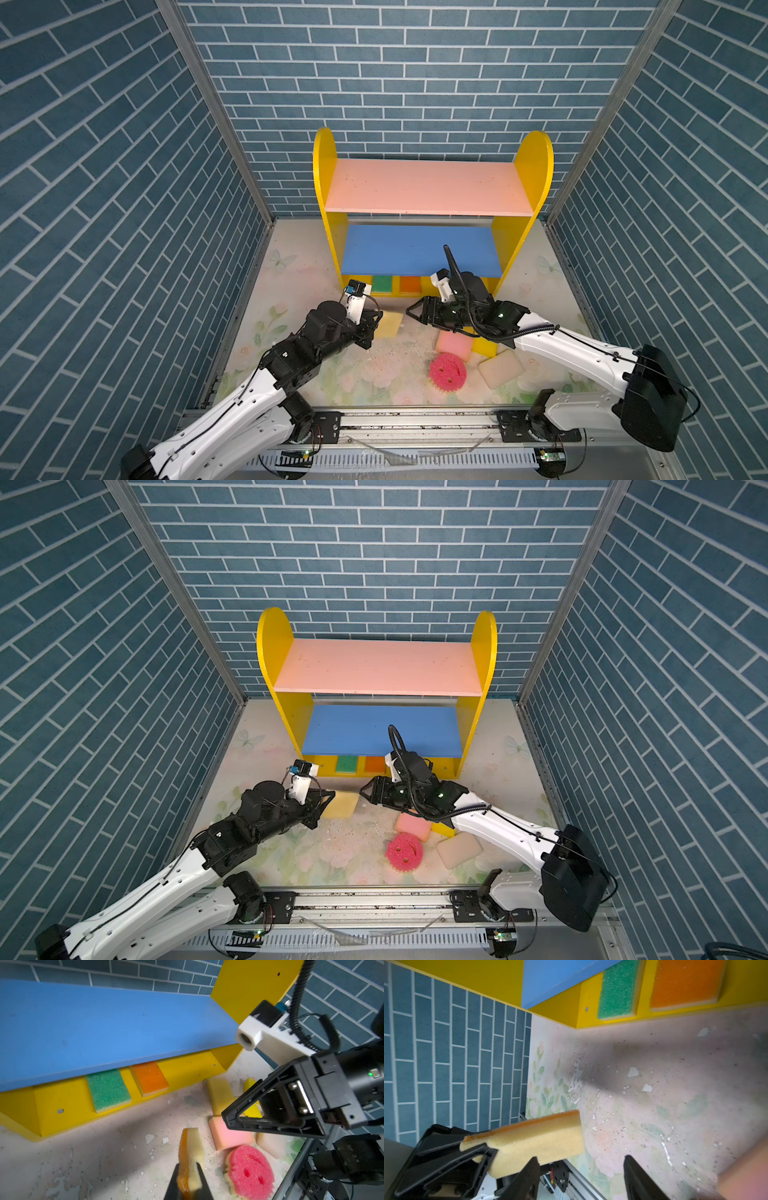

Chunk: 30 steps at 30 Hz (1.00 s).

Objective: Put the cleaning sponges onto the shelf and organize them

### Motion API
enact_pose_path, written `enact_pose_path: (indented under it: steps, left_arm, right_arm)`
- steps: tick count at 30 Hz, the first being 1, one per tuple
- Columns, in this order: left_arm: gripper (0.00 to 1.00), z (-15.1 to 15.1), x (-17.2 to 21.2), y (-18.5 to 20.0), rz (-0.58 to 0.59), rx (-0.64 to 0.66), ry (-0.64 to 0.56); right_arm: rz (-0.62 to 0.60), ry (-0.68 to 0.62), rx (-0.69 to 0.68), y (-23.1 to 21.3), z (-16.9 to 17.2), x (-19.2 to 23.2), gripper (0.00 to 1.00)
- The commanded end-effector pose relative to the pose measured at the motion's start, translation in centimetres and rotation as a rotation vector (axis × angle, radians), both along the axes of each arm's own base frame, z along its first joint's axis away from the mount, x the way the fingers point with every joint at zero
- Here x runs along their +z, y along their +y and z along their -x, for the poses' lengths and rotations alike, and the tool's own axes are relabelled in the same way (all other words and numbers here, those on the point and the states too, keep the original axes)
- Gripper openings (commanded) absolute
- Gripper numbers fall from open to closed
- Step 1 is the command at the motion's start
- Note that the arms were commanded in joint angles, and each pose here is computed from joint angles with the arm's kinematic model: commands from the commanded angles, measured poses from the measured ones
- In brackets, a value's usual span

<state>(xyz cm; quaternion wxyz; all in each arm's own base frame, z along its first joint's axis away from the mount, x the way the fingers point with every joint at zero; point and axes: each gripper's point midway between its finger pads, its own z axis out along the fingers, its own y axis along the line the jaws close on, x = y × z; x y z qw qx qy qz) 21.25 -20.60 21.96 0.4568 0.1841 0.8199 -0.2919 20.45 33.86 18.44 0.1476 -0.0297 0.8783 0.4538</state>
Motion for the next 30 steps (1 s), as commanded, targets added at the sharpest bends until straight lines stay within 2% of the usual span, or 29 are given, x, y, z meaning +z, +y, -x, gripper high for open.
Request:
enact_pose_path:
  steps: [1,6,9,13,15,17,21,25,28,30]
  left_arm:
    - [0.00,-0.7,1.4,0.8,-0.070,0.019,-0.131]
    - [0.00,-0.9,1.1,1.4,-0.120,0.042,-0.168]
    - [0.00,-0.9,1.1,1.0,-0.140,0.029,-0.178]
    - [0.00,-0.8,1.5,-0.5,-0.246,-0.010,-0.252]
    - [0.00,-0.7,1.1,-1.6,-0.348,-0.050,-0.294]
    - [0.00,-0.7,2.1,-2.9,-0.387,-0.091,-0.330]
    - [0.00,-0.7,2.6,-4.0,-0.402,-0.126,-0.360]
    - [0.00,-0.9,2.5,-3.8,-0.414,-0.115,-0.376]
    - [0.00,-1.1,1.8,-3.7,-0.455,-0.115,-0.369]
    - [0.00,-1.0,1.5,-4.0,-0.457,-0.129,-0.363]
  right_arm:
    - [-0.177,0.039,-0.003,2.5,-0.8,4.0,0.68]
    - [-0.276,0.123,-0.037,4.0,-1.8,4.9,0.72]
    - [-0.296,0.186,-0.024,5.4,-2.1,5.0,0.72]
    - [-0.312,0.254,0.000,7.1,-2.5,4.4,0.72]
    - [-0.317,0.278,0.010,7.8,-2.7,4.0,0.71]
    - [-0.333,0.297,0.022,8.4,-2.9,3.9,0.70]
    - [-0.380,0.321,0.050,9.0,-2.7,4.4,0.65]
    - [-0.395,0.317,0.054,8.7,-2.5,4.5,0.54]
    - [-0.409,0.315,0.070,8.7,-2.2,4.9,0.39]
    - [-0.411,0.316,0.073,8.6,-2.2,4.9,0.26]
